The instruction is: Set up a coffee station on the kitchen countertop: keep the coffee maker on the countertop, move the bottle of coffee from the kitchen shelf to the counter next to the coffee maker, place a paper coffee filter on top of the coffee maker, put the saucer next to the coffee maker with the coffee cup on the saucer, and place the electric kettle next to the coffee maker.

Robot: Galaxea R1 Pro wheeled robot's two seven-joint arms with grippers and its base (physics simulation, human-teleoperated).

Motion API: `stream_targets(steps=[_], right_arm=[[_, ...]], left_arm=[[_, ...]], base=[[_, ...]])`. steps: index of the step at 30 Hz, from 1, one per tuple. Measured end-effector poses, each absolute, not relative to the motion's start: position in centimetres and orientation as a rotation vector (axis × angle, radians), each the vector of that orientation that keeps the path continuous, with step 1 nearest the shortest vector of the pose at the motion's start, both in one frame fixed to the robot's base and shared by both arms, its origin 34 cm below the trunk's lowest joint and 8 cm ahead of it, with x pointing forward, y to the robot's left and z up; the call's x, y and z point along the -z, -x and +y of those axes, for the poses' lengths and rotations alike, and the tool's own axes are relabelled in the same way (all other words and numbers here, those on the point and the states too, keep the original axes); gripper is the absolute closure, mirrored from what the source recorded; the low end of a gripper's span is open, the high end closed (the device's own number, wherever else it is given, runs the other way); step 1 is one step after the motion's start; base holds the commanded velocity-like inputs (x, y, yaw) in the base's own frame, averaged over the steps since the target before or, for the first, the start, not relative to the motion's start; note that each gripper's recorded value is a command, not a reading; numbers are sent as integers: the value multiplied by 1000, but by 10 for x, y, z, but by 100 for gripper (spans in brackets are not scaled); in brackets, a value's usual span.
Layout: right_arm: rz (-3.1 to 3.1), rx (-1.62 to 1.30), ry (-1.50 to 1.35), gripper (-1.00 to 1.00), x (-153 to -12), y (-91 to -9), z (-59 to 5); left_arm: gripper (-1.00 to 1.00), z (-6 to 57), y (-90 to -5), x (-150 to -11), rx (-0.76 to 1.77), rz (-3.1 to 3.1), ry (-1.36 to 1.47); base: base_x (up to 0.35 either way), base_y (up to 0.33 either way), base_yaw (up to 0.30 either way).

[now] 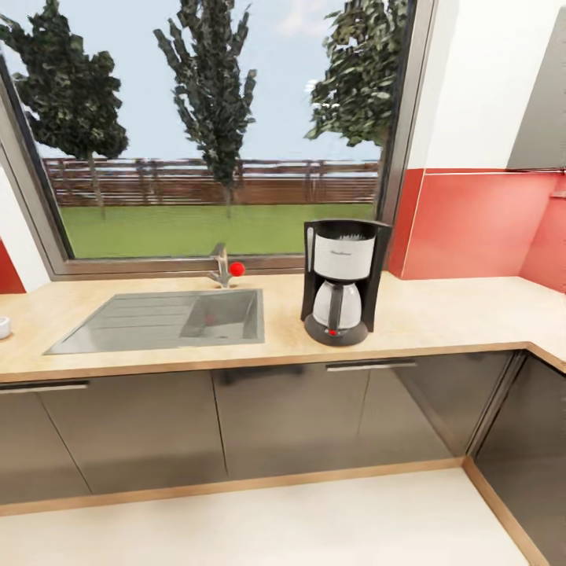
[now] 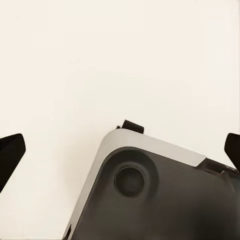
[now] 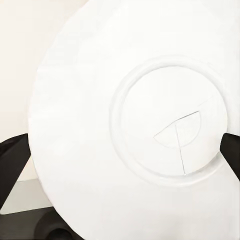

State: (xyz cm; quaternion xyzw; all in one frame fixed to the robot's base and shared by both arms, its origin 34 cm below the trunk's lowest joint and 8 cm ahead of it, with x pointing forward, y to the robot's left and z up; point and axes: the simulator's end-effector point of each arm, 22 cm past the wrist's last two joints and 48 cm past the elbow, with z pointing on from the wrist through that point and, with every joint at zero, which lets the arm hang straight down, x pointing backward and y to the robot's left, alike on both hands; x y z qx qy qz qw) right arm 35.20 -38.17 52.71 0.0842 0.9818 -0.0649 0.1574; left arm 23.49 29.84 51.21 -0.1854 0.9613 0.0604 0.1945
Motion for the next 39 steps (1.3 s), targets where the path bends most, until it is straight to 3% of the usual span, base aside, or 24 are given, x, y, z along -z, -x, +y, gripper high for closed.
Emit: stream_targets(steps=[16, 25, 39], right_arm=[[2806, 186, -239, 100, -527, -352, -382], [2800, 176, -144, 100, -528, -356, -376], [2740, 130, -125, 100, -689, -558, -334]], left_arm=[[-100, 299, -235, -512, -170, 2694, 520], [-100, 309, -235, -513, -185, 2680, 565], [-100, 309, -234, -513, -185, 2679, 586]], base=[[36, -316, 0], [5, -22, 0], [0, 0, 0]])
